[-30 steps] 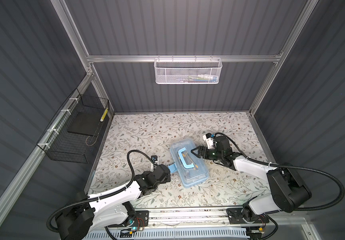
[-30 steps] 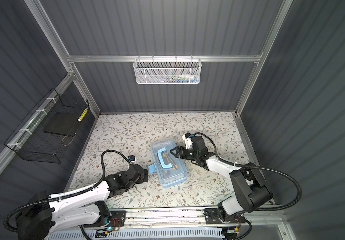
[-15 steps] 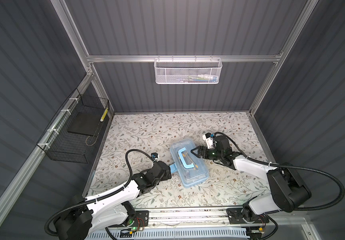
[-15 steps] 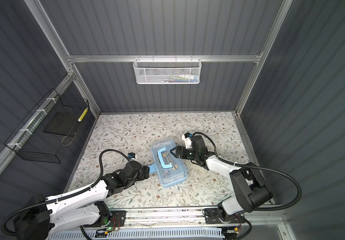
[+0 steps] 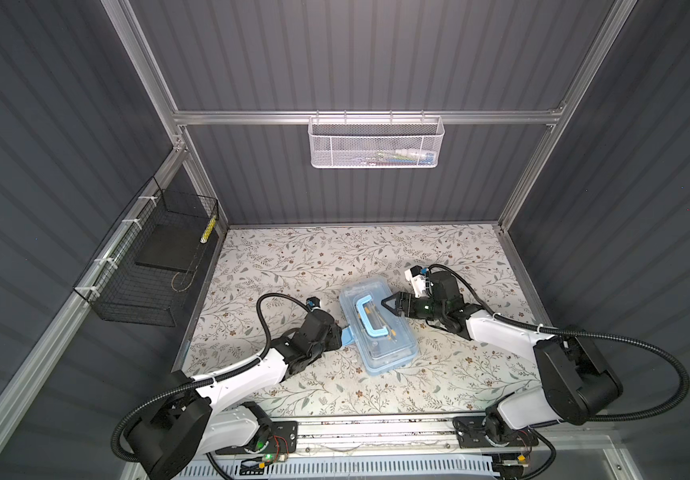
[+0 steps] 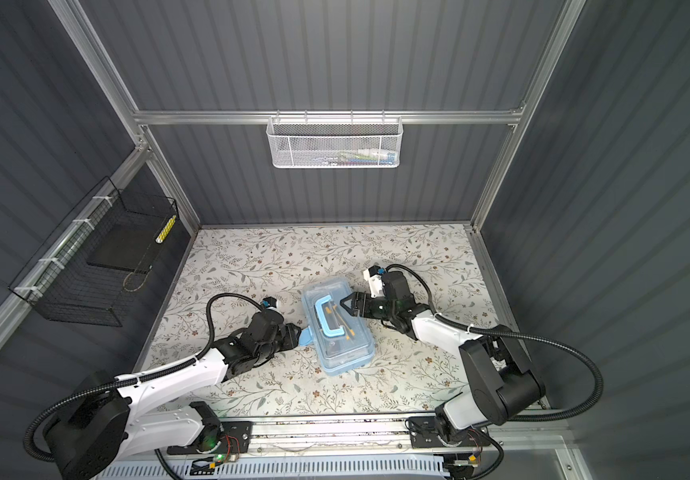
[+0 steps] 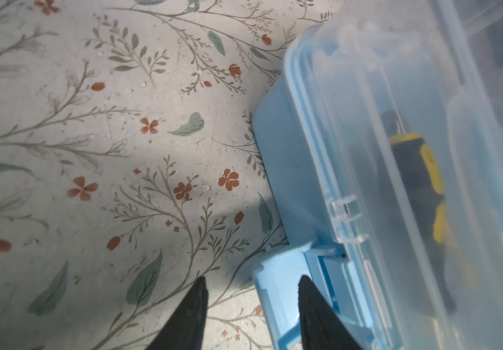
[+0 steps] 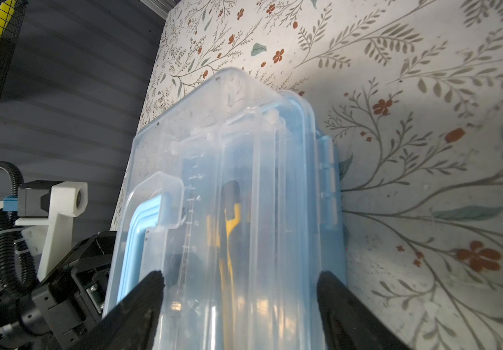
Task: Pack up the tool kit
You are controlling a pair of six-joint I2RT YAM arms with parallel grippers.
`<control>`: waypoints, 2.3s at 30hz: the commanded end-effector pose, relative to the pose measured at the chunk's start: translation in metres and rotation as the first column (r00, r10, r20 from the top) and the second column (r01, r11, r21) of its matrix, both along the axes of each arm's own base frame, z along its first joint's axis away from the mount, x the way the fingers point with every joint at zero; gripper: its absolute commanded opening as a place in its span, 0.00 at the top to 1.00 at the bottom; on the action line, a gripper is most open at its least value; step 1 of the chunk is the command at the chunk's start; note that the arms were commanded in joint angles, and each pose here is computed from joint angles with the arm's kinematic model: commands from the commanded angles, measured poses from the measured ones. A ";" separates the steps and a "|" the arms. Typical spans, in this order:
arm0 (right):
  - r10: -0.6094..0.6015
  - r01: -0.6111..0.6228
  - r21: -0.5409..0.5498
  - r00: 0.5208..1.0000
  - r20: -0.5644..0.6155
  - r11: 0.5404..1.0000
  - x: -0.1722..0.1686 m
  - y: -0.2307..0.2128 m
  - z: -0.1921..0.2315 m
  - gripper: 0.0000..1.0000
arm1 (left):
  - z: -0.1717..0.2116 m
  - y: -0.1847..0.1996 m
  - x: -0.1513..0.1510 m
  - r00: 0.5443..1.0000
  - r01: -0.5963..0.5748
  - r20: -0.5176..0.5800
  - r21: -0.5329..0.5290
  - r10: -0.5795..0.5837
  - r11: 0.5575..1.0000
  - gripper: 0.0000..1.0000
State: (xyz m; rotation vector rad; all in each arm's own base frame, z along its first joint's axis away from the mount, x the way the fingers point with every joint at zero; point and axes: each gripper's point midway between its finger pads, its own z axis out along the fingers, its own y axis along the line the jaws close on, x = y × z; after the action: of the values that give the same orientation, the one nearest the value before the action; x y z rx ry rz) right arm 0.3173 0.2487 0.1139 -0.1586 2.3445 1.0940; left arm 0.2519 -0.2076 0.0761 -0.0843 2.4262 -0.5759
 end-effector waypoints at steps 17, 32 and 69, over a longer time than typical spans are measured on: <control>0.008 -0.014 -0.081 0.998 -0.067 0.997 -0.010 -0.005 -0.023 0.20 | -0.044 -0.001 -0.001 0.988 0.102 -0.137 0.200 -0.076 0.974 0.37; 0.011 -0.015 -0.061 0.997 -0.075 0.998 -0.009 -0.002 -0.025 0.20 | -0.032 0.002 -0.029 0.965 0.259 0.000 0.188 -0.264 0.947 0.01; 0.002 -0.005 -0.048 0.998 -0.063 0.999 -0.013 -0.004 -0.025 0.19 | -0.029 0.020 -0.004 0.984 0.094 0.116 0.320 -0.138 0.943 0.01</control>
State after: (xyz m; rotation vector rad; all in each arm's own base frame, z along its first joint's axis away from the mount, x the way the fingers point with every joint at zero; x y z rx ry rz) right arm 0.3221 0.2472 0.1161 -0.1567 2.3232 1.0663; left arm 0.2437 -0.2000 0.0393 0.2857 2.3769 -0.2871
